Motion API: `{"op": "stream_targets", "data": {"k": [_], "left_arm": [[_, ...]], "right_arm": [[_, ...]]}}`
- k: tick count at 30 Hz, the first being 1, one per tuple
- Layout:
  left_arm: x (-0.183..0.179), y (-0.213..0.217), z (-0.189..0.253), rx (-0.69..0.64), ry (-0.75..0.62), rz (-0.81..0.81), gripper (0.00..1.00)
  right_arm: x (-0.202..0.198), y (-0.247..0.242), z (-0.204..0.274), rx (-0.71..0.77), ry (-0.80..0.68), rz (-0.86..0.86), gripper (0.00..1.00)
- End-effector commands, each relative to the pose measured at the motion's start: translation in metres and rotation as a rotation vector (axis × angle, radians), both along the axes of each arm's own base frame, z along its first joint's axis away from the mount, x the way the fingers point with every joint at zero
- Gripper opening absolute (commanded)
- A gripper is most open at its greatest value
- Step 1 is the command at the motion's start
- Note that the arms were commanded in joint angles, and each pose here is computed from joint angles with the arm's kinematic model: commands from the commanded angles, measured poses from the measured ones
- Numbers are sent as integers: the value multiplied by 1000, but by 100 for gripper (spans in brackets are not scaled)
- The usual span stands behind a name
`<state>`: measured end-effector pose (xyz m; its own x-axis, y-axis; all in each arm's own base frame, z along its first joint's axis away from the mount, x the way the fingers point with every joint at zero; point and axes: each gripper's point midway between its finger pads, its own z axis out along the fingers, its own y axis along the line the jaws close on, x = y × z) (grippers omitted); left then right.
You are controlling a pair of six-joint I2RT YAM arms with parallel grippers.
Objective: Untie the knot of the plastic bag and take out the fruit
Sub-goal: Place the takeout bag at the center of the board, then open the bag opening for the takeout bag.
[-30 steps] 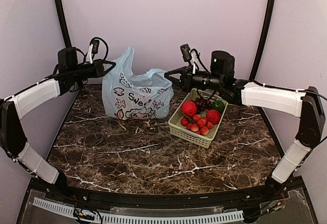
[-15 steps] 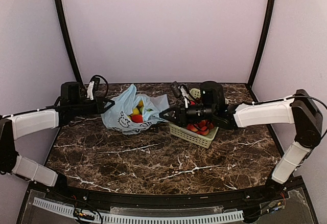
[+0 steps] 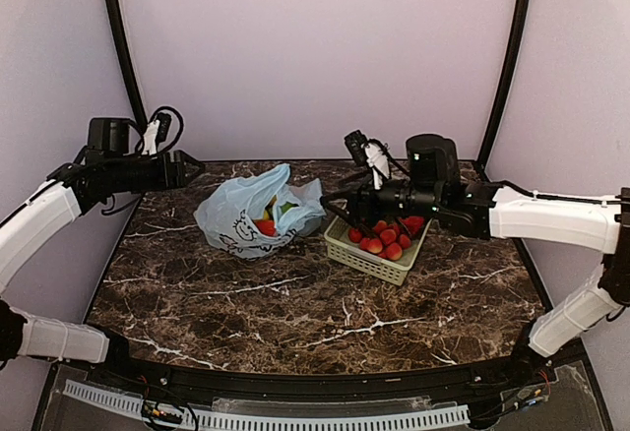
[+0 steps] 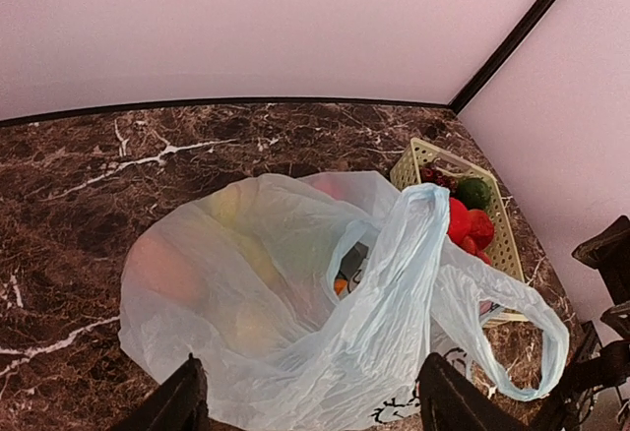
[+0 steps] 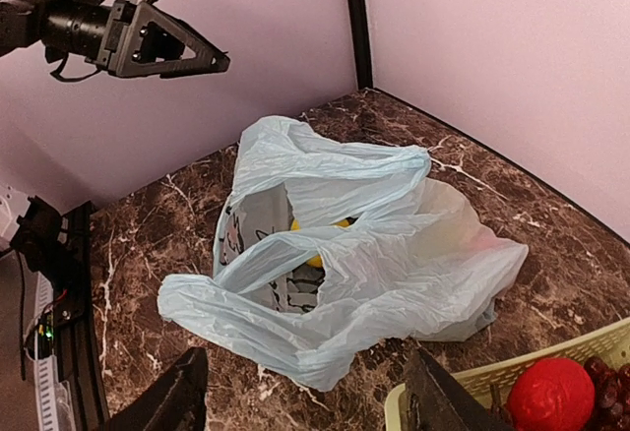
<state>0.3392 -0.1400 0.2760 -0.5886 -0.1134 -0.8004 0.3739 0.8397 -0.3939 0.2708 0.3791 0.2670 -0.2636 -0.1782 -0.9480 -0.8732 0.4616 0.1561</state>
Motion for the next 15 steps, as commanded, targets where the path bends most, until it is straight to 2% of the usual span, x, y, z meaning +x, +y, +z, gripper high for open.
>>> {"op": "stream_targets", "data": {"k": [1, 7, 10, 15], "left_arm": [[3, -20, 12, 9, 24, -79, 73], [20, -75, 26, 88, -3, -184, 74], [31, -98, 30, 134, -17, -226, 75], [43, -135, 25, 199, -33, -296, 81]], "right_arm": [[-9, -4, 9, -79, -69, 28, 75], [-22, 5, 9, -193, -139, 102, 93], [-27, 10, 9, -241, -181, 120, 96], [-31, 16, 10, -236, -187, 148, 97]]}}
